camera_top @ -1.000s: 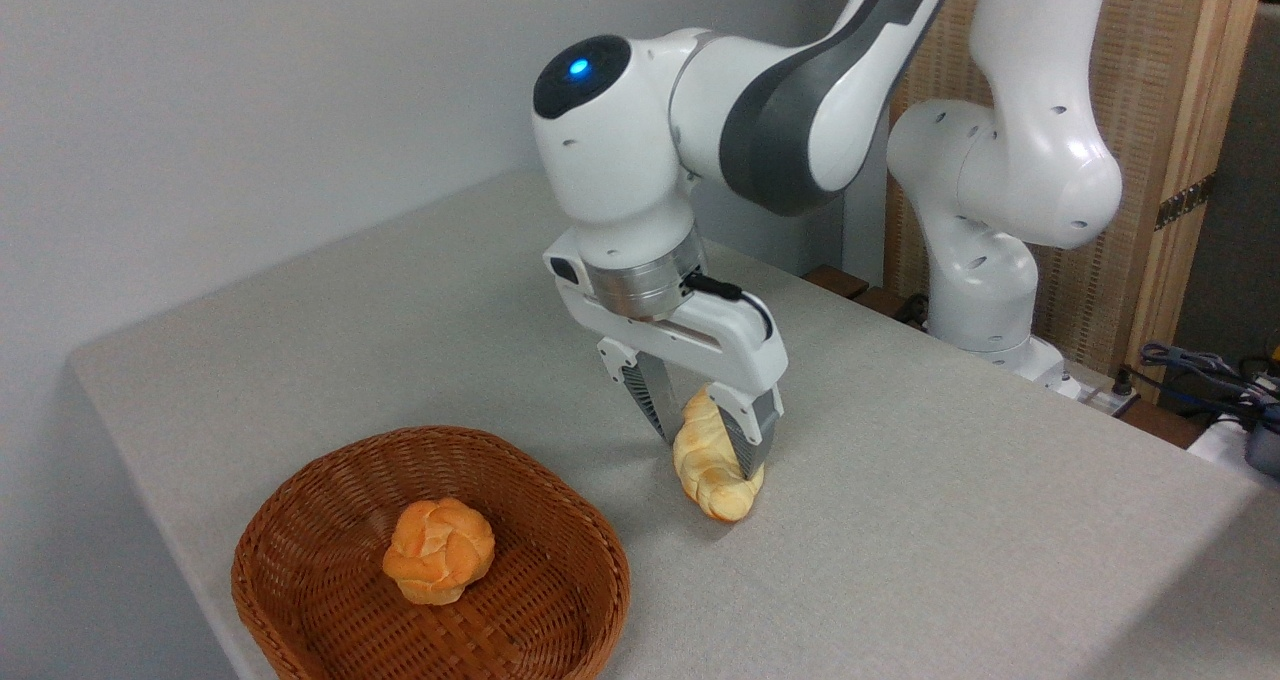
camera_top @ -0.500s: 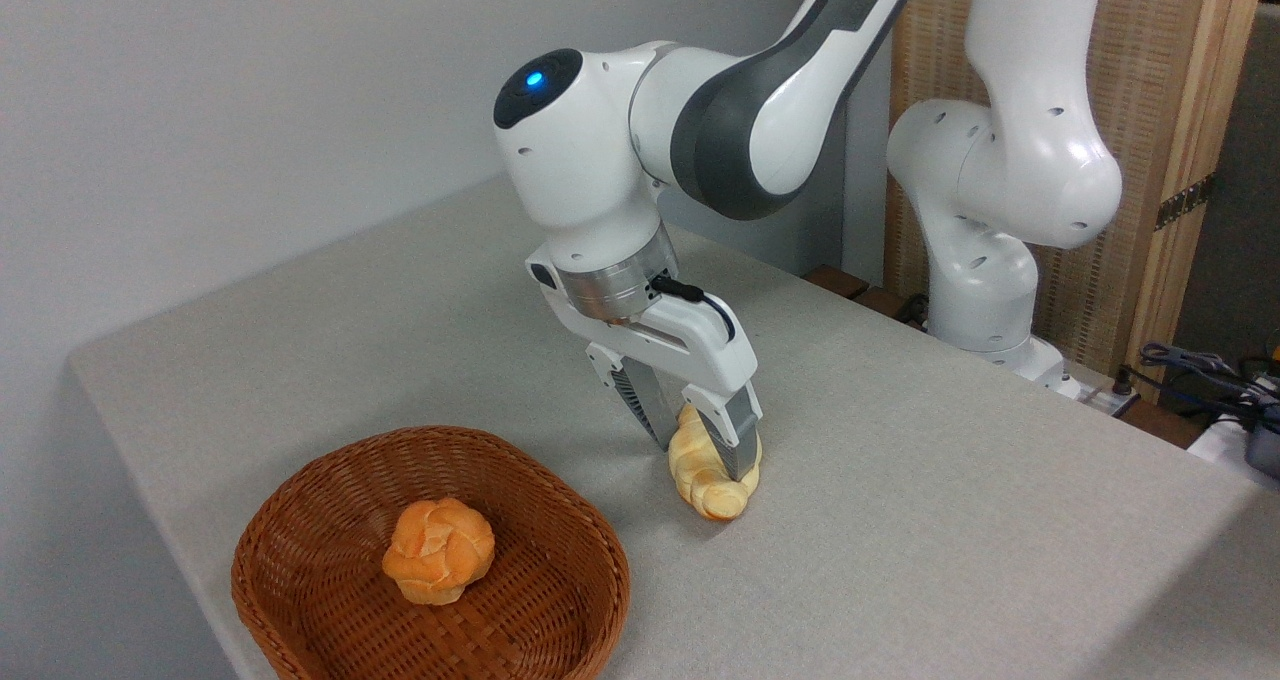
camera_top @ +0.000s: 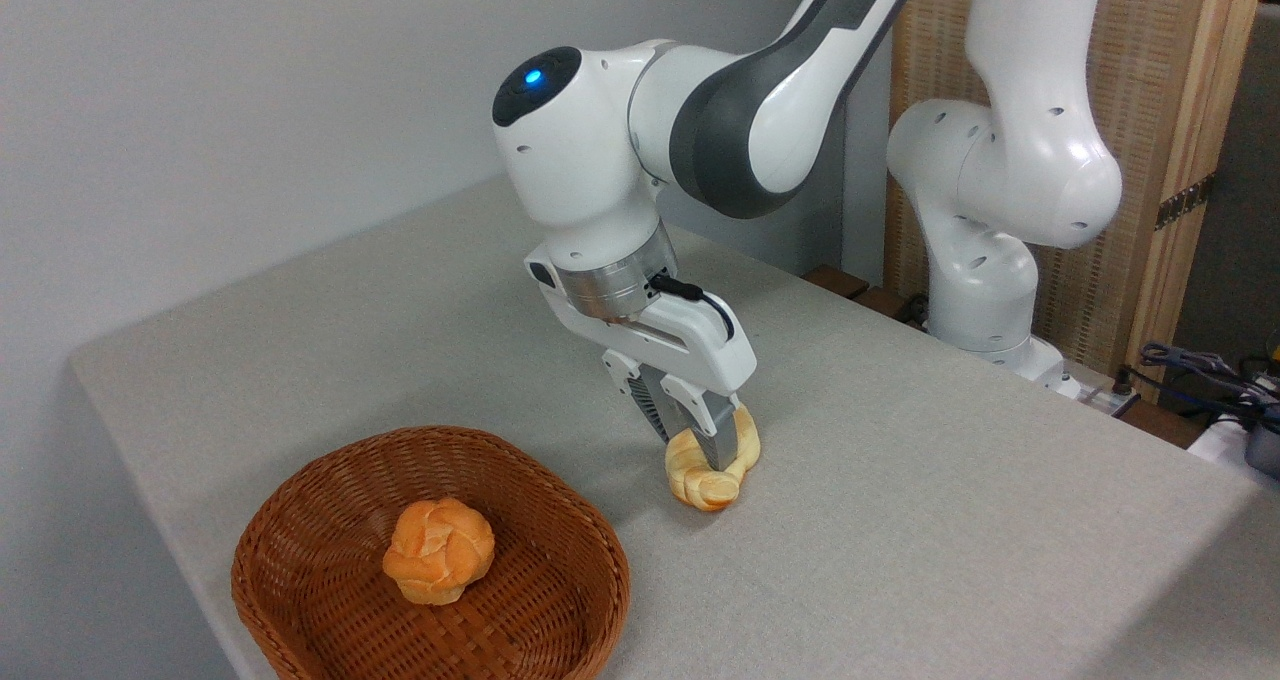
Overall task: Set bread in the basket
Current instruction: 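Lift the golden roll and carry it over the basket, then lower the roll into the basket beside the bun and open the gripper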
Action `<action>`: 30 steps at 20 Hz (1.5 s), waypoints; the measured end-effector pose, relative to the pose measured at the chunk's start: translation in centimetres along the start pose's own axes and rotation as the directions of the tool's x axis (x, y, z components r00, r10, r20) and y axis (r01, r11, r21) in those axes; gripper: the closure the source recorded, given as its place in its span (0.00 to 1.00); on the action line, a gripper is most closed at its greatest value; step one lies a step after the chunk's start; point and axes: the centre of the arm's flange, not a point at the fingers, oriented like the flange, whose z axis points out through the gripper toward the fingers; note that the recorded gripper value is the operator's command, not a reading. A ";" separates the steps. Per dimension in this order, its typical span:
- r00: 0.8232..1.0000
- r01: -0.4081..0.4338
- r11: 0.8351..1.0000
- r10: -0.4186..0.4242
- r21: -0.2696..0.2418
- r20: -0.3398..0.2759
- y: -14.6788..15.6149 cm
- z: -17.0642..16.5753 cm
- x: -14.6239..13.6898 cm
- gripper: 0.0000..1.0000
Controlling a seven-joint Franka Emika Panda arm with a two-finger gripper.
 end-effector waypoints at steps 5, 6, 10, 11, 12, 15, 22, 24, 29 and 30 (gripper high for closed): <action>1.000 0.000 1.000 0.000 0.009 -0.012 -0.1 -0.8 0.2 0.70; 1.000 0.000 1.000 0.000 0.011 -0.014 -0.2 -1.3 0.3 0.69; 1.000 -0.002 1.000 0.003 0.009 -0.016 -0.1 -3.1 0.5 0.66; 1.000 -0.003 1.000 0.003 0.009 -0.025 0.0 -3.6 0.7 0.64; 0.999 -0.003 1.000 0.004 0.009 -0.038 0.1 -4.2 0.9 0.64; 0.994 0.000 1.000 0.001 0.013 -0.105 0.2 -7.2 1.7 0.64; 0.952 0.029 0.996 -0.001 0.089 -0.308 -1.1 -14.6 3.8 0.55; 0.923 0.051 0.989 0.007 0.140 -0.384 -2.1 -15.2 5.2 0.55; 0.852 0.111 0.965 0.032 0.239 -0.522 -4.5 -15.1 7.9 0.00; 0.847 0.117 0.962 0.032 0.245 -0.530 -4.8 -14.8 8.2 0.00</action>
